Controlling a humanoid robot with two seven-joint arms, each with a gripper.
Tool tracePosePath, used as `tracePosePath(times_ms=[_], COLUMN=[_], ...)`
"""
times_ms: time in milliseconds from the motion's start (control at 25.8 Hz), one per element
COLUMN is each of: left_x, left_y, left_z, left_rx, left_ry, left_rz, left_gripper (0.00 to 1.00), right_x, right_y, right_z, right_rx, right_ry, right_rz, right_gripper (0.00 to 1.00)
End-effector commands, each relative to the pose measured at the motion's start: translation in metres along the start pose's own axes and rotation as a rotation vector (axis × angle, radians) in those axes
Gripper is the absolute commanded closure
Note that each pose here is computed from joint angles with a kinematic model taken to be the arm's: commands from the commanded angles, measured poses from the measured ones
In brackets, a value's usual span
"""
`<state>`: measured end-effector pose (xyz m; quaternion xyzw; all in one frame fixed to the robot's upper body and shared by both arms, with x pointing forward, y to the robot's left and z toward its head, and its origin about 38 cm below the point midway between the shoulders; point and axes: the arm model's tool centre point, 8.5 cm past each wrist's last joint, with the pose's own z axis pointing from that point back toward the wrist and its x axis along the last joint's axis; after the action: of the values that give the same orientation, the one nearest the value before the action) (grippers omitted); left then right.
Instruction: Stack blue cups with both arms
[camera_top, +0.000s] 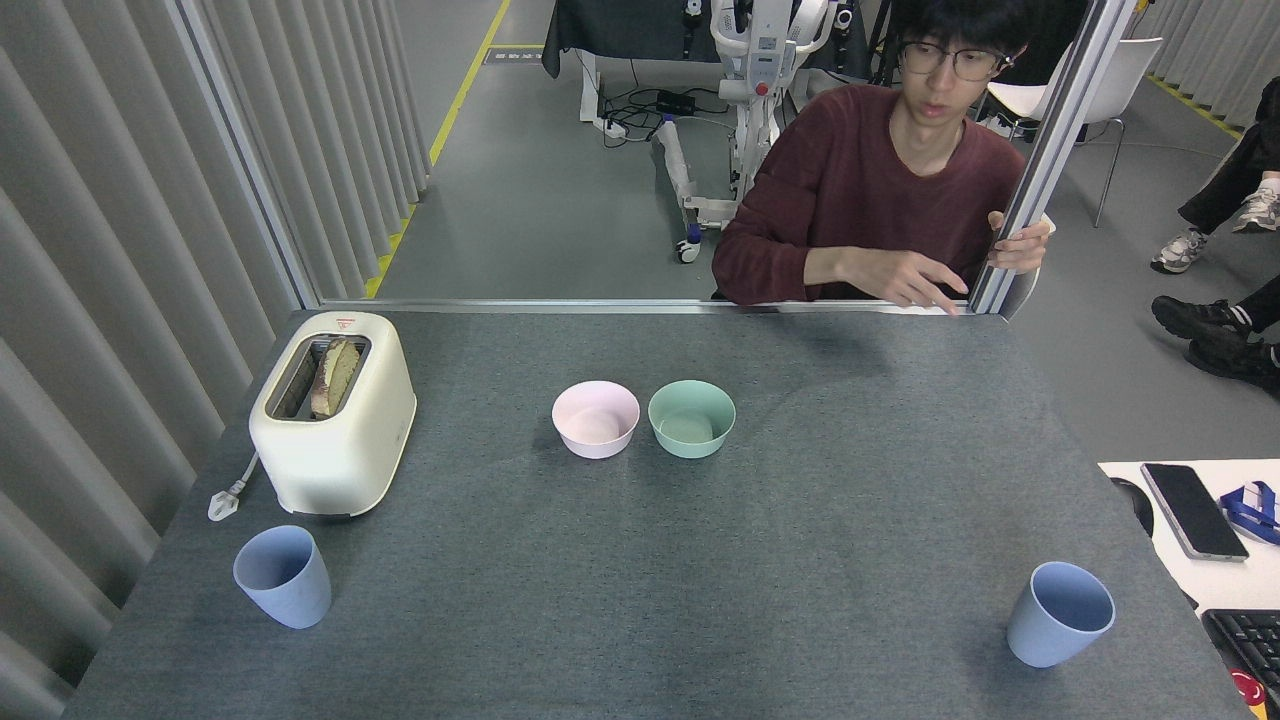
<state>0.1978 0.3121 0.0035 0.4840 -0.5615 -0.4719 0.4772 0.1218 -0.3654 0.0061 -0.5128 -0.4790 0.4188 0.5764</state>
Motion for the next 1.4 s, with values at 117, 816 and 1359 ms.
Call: tracePosePath(times_ms=[117,816,1359], left_x=[-0.007,-0.051,-0.058], left_y=[-0.021,-0.037,-0.042], left_z=[0.006,-0.094,-0.143], left_rx=[-0.059,-0.037,-0.051], left_ry=[0.04,0.169,0.145], left_rz=[0.011,-0.066,-0.066], left_gripper=[0.0,0.0,0.0], right_x=[0.001,0.006,0.006], right_y=[-0.002,-0.001,-0.001], right_z=[0.0,-0.002,-0.002], right_rx=[-0.014,-0.011,-0.013], right_ry=[-0.004,-0.03,-0.034], right_rz=[0.004,0.031,0.043], right_gripper=[0.0,0.0,0.0])
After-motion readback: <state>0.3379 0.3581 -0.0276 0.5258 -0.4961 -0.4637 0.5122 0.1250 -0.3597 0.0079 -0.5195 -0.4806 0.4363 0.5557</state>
